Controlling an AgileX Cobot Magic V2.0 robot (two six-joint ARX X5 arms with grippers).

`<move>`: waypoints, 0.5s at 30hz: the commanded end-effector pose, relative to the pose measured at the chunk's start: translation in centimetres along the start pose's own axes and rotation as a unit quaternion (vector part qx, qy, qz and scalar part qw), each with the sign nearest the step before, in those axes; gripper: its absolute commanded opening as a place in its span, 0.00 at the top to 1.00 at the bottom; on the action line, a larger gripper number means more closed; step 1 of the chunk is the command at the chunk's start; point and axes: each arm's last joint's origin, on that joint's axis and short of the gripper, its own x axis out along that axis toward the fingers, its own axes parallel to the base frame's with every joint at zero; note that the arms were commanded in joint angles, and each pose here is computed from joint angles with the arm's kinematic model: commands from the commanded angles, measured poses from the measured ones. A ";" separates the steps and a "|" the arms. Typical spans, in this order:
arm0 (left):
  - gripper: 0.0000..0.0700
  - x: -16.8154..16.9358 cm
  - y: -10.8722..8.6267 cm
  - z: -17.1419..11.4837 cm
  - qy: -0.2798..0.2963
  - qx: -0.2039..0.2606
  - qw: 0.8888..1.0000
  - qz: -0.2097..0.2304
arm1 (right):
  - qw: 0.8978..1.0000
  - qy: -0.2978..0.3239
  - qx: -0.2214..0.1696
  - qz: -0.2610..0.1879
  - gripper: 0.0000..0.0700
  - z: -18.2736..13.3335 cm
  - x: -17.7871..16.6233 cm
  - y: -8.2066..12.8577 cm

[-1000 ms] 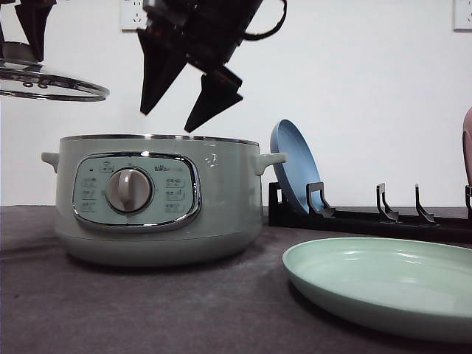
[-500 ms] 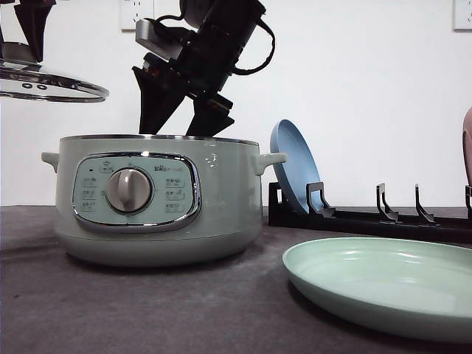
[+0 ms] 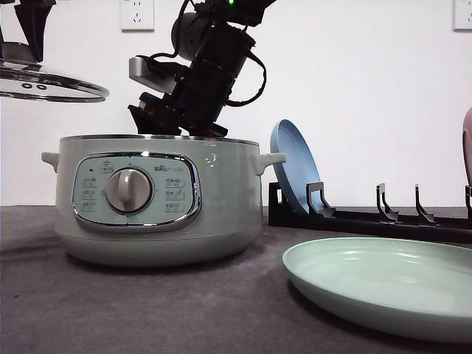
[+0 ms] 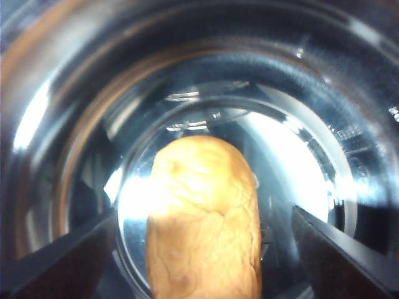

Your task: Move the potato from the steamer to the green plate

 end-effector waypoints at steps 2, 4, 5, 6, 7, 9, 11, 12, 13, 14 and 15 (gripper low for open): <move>1.00 -1.3 0.0 0.8 -0.039 -0.005 0.999 0.000 | 1.000 0.003 -0.009 0.004 0.20 0.3 1.3 0.3; 1.00 -1.3 0.0 0.8 -0.039 -0.005 0.999 -0.001 | 1.000 0.006 -0.008 0.005 0.20 0.2 1.7 0.2; 1.00 -1.3 0.0 0.8 -0.039 -0.005 0.999 0.000 | 1.000 0.008 -0.006 0.006 0.20 0.1 1.9 0.2; 1.00 -1.3 0.0 0.8 -0.039 -0.005 0.999 0.000 | 1.000 0.008 -0.005 0.009 0.20 0.1 2.0 0.2; 1.00 -1.3 0.0 0.8 -0.039 -0.005 0.999 0.000 | 1.000 0.008 -0.004 0.013 0.20 0.1 2.1 0.2; 1.00 -1.3 0.0 0.8 -0.039 -0.005 0.999 0.000 | 1.000 0.008 -0.002 0.018 0.20 0.1 2.2 0.2; 1.00 -1.3 0.0 0.8 -0.039 -0.005 0.999 0.000 | 1.000 0.009 0.000 0.019 0.20 0.0 2.4 0.1; 1.00 -1.3 0.0 0.8 -0.039 -0.005 0.999 0.000 | 1.000 0.010 0.000 0.019 0.22 0.0 2.4 0.1; 1.00 -1.3 0.0 0.8 -0.039 -0.005 0.999 -0.001 | 1.000 0.010 0.001 0.019 0.25 0.0 2.4 0.1; 1.00 -1.3 0.0 0.8 -0.039 -0.005 0.999 0.000 | 1.000 0.010 0.002 0.019 0.32 0.0 2.5 0.1; 1.00 -1.3 0.0 0.8 -0.039 -0.005 0.999 0.000 | 1.000 0.010 0.003 0.019 0.39 0.0 2.5 0.1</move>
